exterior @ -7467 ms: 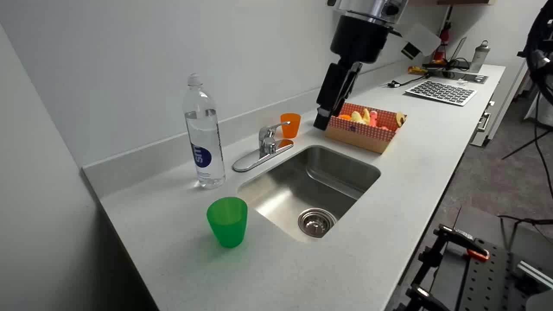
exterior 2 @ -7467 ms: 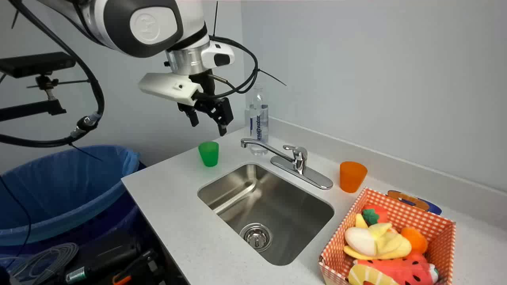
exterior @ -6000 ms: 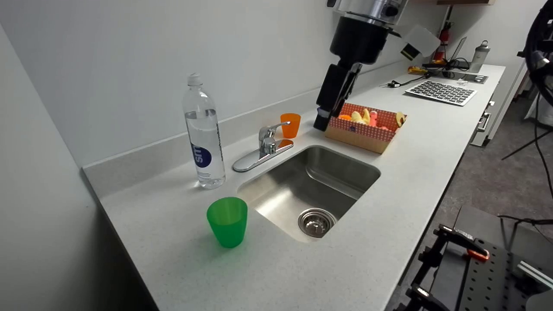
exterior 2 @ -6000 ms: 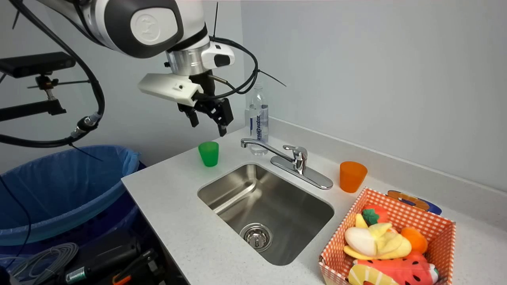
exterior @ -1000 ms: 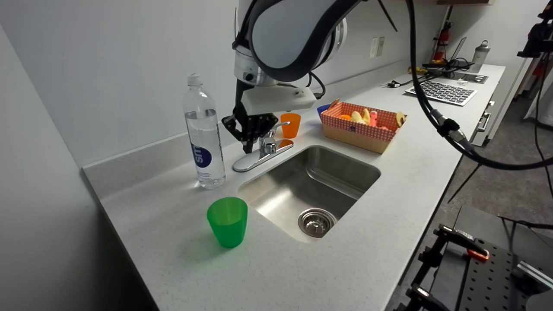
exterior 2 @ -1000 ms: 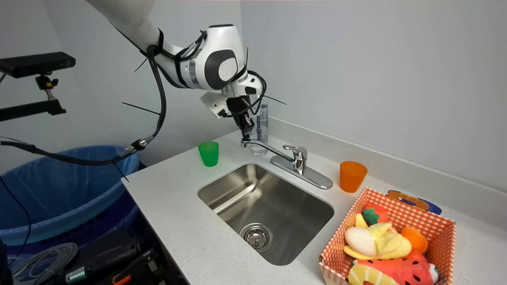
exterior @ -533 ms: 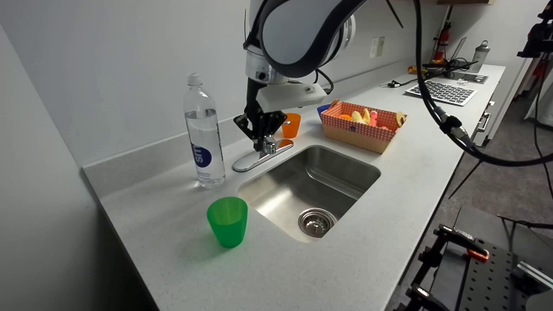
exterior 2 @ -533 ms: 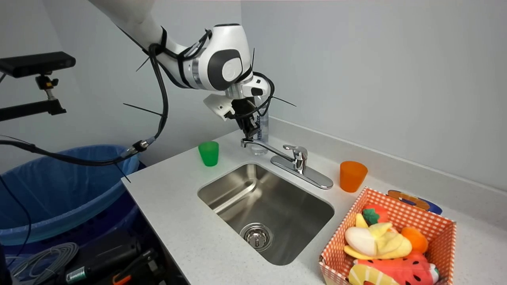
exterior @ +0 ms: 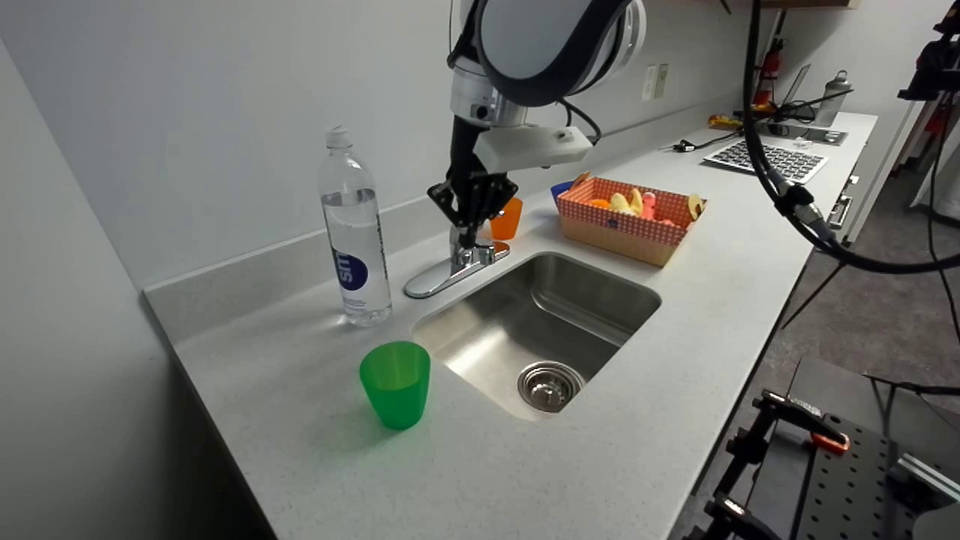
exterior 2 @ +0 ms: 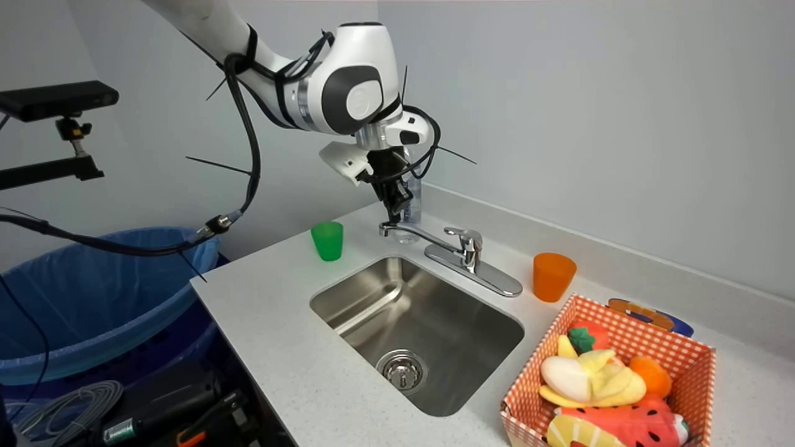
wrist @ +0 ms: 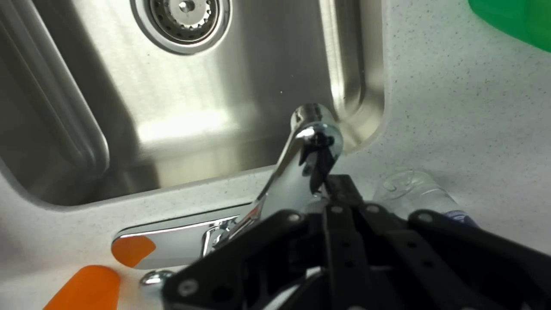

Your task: Turn the tap nozzle from the left to the right side

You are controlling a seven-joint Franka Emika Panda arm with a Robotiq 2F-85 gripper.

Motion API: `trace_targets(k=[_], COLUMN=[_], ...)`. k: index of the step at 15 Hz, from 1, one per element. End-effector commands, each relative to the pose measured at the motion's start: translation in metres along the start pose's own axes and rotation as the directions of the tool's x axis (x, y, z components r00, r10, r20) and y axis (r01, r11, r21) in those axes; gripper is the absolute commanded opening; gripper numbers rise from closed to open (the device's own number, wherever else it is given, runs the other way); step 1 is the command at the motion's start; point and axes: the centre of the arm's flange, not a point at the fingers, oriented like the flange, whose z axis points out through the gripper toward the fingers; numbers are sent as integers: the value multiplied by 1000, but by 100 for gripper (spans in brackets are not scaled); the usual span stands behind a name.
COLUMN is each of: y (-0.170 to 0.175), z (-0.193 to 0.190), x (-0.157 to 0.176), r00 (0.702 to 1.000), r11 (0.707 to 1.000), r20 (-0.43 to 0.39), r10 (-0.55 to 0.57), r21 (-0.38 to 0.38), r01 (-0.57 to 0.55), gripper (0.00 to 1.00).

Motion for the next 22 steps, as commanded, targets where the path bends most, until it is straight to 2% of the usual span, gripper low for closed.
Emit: trace_targets(k=[1,9,17,22], y=[47,93,46,23], z=[-18,-17,-51,-32], x=[-6,-9,-7,-13], r00=[999,993,999,998], r11=[999,993,998,996], r20=[22,66,-8,1], r10=[33,97,-50,-64], r21=[-40,-78,36,57], r01=[-32,-91,50,64], gripper=[0,0,0,0])
